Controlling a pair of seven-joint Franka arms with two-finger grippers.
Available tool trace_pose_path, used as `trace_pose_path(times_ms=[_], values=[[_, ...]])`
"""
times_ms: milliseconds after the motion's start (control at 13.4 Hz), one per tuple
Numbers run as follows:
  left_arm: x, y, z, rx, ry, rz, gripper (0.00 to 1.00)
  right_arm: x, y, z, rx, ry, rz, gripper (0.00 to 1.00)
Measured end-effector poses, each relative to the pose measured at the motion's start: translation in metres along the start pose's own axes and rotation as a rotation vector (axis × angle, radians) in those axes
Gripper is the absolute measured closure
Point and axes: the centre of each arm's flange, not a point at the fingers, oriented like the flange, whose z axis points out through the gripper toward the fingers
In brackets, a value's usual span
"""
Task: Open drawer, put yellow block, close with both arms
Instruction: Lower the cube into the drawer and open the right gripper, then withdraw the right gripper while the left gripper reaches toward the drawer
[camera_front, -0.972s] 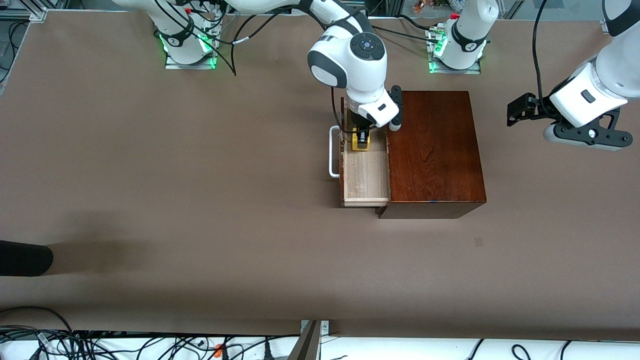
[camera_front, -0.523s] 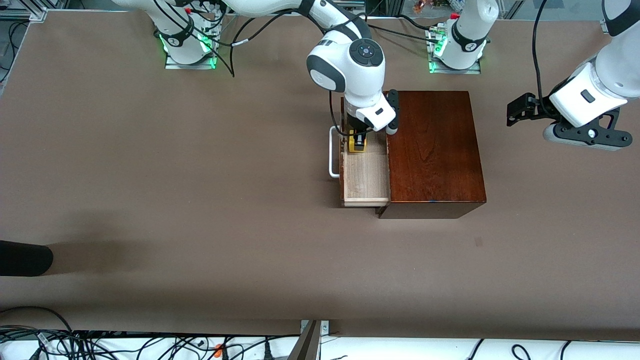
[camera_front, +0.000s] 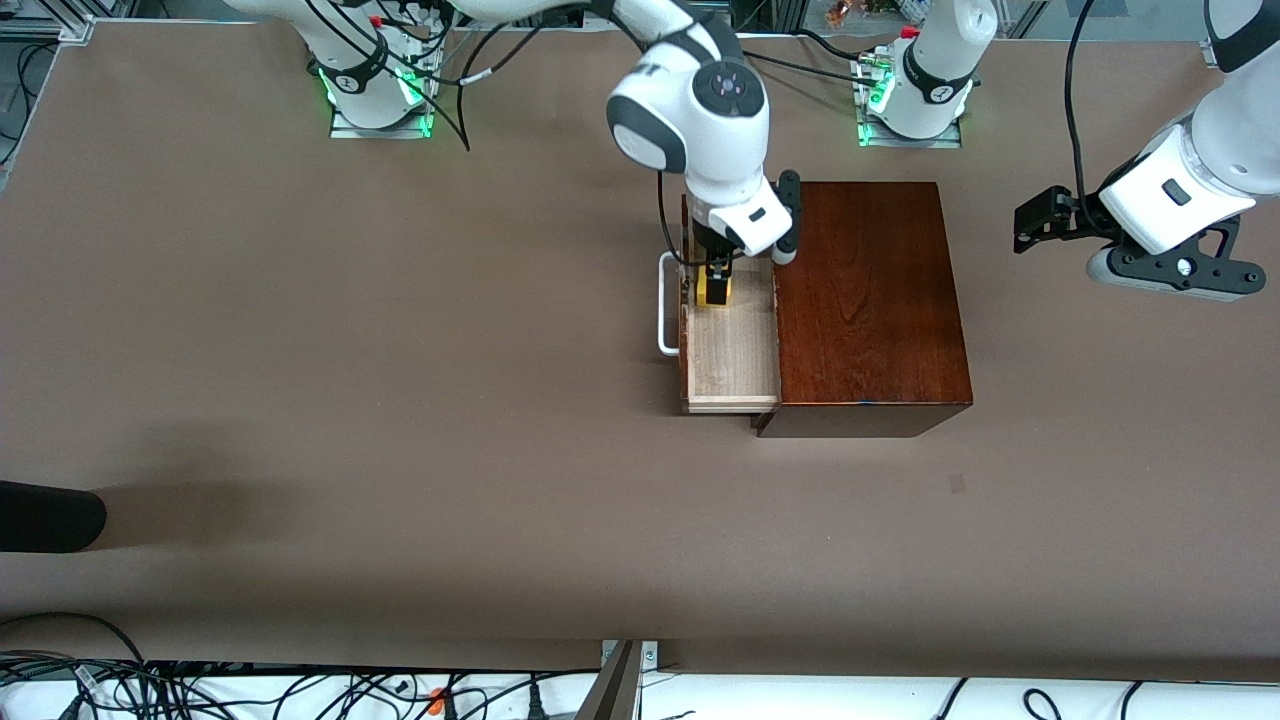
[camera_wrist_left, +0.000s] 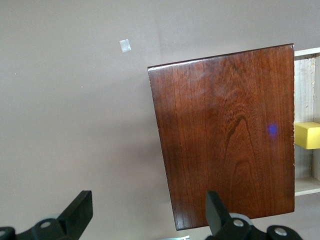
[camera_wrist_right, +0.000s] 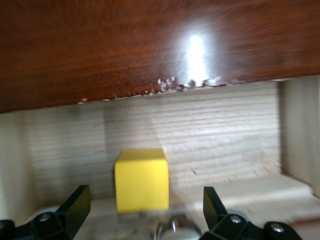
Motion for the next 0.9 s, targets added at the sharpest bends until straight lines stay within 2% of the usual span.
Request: trace_pose_path(times_ms=[149,299,374,523,598,747,897], values=[[0.000,0.000,0.000,0.000,0.000,-0.001,0.00,-0.008,0.009,-0.055,-0.008,0.007,0.080,0.00],[0.001,0.000,0.001,0.000,-0.001,-0.001,0.00,-0.031,0.030,-0.113,-0.024,0.016,0.158,0.00],[0.001,0.000,0.001,0.000,-0.002,-0.001,0.00,-0.047,0.049,-0.139,-0.044,0.037,0.198,0.00],[0.001,0.000,0.002,0.000,-0.002,-0.001,0.00,-0.098,0.103,-0.193,-0.081,0.090,0.304,0.00],[0.001,0.000,0.002,0.000,-0.002,-0.002,0.00,-0.127,0.125,-0.217,-0.065,0.111,0.369,0.00],[0.002,-0.001,0.002,0.000,-0.002,-0.003,0.00,-0.185,0.155,-0.256,-0.035,0.102,0.493,0.00],[0.002,-0.002,0.002,0.001,-0.001,-0.004,0.00,-0.222,0.167,-0.278,-0.035,0.072,0.578,0.00]])
